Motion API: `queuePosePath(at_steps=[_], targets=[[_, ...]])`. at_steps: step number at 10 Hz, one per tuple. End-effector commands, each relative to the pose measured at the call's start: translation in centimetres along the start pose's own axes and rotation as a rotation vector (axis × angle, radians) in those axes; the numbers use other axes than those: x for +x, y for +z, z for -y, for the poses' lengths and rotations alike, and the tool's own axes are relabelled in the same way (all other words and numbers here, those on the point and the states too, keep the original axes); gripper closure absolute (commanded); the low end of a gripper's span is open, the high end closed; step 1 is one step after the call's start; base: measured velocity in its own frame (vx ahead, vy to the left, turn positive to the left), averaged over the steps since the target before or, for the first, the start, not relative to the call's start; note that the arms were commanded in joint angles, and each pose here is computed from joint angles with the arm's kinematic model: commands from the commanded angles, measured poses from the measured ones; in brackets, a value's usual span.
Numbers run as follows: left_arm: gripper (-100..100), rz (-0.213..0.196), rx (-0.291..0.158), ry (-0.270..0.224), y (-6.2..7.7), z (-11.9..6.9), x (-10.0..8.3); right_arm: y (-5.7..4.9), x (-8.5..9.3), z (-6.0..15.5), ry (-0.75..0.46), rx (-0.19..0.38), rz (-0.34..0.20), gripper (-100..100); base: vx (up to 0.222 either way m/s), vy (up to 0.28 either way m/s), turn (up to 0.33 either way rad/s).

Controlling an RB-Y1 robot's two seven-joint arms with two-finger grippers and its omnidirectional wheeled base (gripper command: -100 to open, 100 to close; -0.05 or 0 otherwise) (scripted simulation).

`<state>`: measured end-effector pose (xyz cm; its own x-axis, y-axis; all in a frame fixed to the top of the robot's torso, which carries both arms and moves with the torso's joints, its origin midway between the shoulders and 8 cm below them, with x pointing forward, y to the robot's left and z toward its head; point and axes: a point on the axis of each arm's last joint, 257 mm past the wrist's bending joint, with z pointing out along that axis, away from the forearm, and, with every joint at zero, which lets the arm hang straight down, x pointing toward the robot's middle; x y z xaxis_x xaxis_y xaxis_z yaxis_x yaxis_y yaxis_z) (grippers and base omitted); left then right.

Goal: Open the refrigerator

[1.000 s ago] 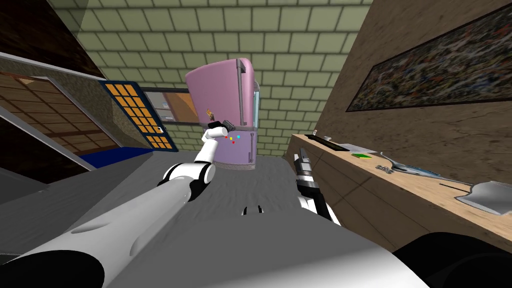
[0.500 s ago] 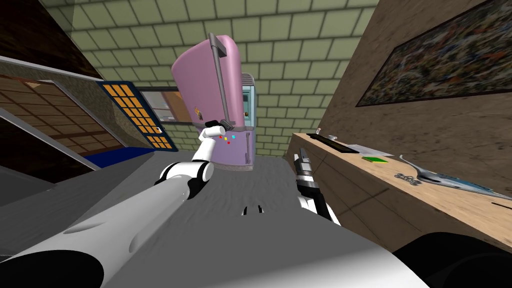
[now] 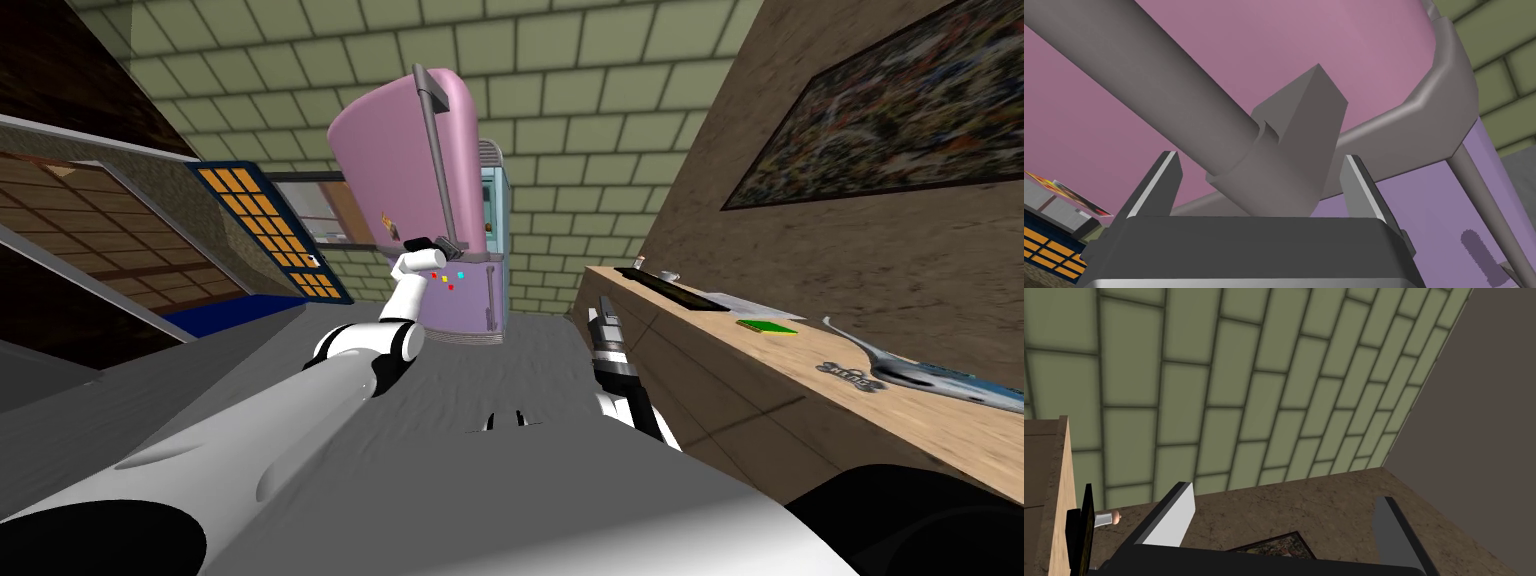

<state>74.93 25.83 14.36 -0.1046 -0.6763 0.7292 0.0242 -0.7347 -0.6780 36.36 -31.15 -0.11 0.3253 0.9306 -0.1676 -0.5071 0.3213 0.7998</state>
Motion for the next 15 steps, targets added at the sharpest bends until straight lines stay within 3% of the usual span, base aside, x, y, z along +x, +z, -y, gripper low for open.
queuePosePath(at_steps=[1,4,7,8,10,11,15], targets=[[100,-0.014,-0.023,-0.003,0.1,-1.3,0.9,0.0,0.0,0.0,0.0,0.0,0.0,0,-0.049,0.128,-0.046],[100,-0.031,-0.039,-0.005,0.1,-2.2,1.9,0.0,0.0,0.0,0.0,0.0,0.0,0,-0.141,0.23,-0.053],[100,-0.081,-0.089,-0.01,-0.1,-4.9,4.9,0.0,0.0,0.0,0.0,0.0,0.0,0,-0.21,0.334,-0.066],[100,-0.081,-0.089,-0.01,-0.1,-4.9,4.9,0.0,0.0,0.0,0.0,0.0,0.0,0,-0.194,0.281,-0.037],[100,-0.116,-0.123,-0.013,-0.4,-6.7,7.0,0.0,0.0,0.0,0.0,0.0,0.0,0,-0.15,0.297,-0.066],[100,-0.116,-0.123,-0.013,-0.4,-6.7,7.0,0.0,0.0,0.0,0.0,0.0,0.0,0,-0.162,0.289,-0.04],[100,-0.168,-0.174,-0.017,-1.0,-9.4,10.1,0.0,0.0,0.0,0.0,0.0,0.0,0,-0.15,0.279,-0.043]])
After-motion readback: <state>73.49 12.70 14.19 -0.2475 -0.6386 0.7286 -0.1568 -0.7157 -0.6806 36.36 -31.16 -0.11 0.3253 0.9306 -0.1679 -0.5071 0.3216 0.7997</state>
